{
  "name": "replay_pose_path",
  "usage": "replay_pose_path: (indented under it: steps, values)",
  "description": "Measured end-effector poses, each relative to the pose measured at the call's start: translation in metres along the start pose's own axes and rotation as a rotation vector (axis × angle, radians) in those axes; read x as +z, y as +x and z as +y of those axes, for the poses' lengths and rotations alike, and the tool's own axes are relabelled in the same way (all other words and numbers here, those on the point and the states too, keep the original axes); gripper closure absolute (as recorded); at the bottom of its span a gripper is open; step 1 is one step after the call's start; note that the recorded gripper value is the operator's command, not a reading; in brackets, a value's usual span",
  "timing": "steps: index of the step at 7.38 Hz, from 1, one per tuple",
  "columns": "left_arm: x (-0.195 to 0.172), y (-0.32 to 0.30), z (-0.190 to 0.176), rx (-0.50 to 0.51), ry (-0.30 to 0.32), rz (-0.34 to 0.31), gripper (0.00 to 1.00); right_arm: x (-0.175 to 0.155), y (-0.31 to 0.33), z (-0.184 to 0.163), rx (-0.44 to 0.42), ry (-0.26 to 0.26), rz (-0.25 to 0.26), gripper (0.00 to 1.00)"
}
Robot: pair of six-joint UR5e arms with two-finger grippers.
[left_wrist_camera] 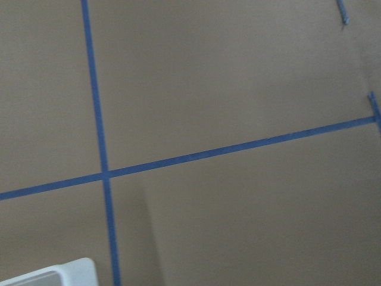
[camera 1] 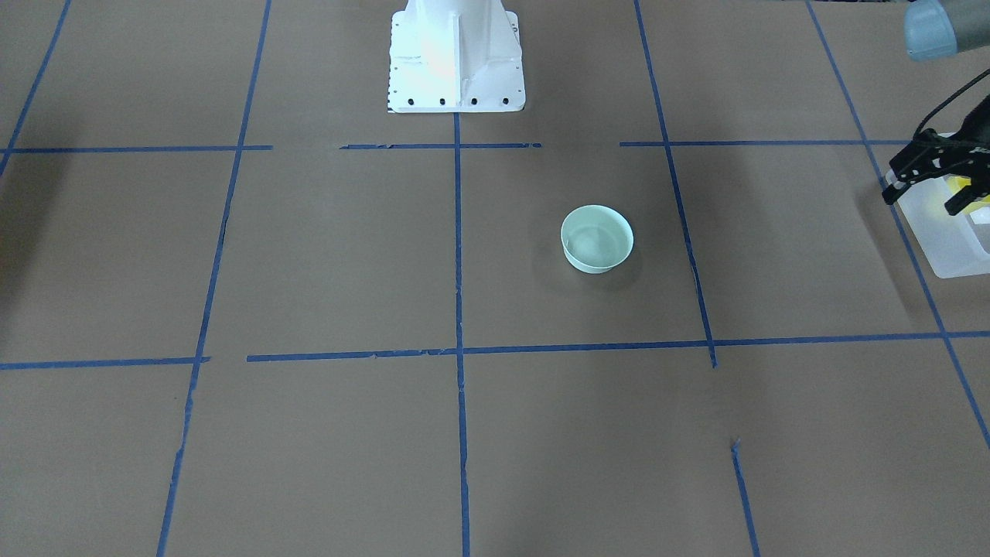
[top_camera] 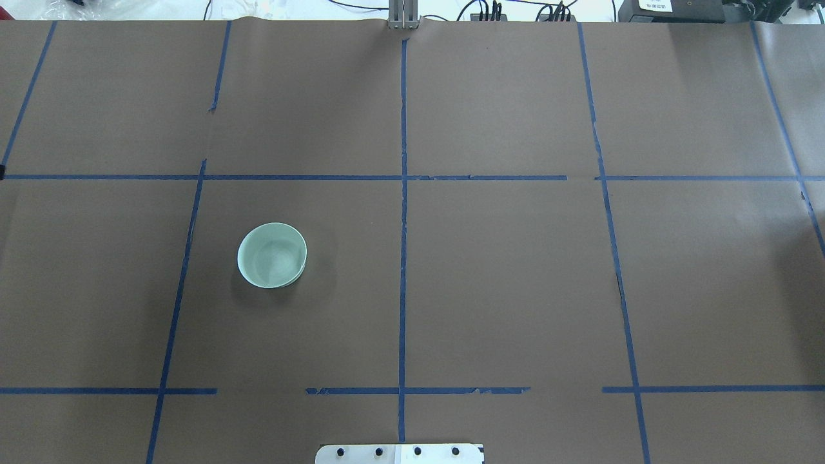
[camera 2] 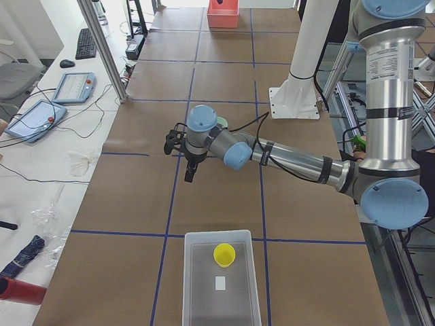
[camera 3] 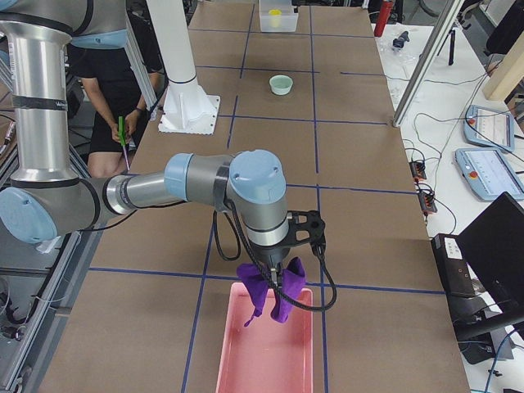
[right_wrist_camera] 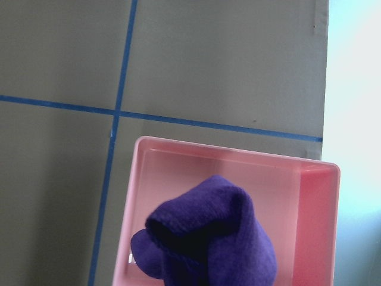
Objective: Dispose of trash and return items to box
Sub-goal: 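Reach the left gripper to the pale green bowl and grasp its rim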
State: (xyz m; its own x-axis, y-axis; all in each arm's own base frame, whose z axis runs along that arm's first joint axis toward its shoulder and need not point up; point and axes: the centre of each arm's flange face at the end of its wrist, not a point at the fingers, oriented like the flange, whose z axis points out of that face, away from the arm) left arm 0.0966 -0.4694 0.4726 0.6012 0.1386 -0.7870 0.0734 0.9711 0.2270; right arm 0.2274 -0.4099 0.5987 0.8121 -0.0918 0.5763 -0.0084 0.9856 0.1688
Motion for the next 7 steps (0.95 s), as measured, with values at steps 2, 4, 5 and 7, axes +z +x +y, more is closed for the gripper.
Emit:
replay_pose_path:
  steps: [2,4,5,7]
  values:
    - [0.035,0.073,0.01,-0.079,-0.027,0.105,0.0,0.056,0.043,0.005,0.013,-0.011,-0.009,0.01]
    - [0.058,0.132,0.021,-0.146,-0.062,0.193,0.0,0.093,0.064,0.018,0.049,-0.037,-0.051,0.0]
    - [0.063,0.15,0.023,-0.157,-0.06,0.205,0.0,0.105,0.066,0.022,0.082,-0.043,-0.086,0.0]
    - [0.084,0.189,0.032,-0.182,-0.026,0.19,0.0,0.113,0.049,0.016,0.138,-0.042,-0.153,0.0]
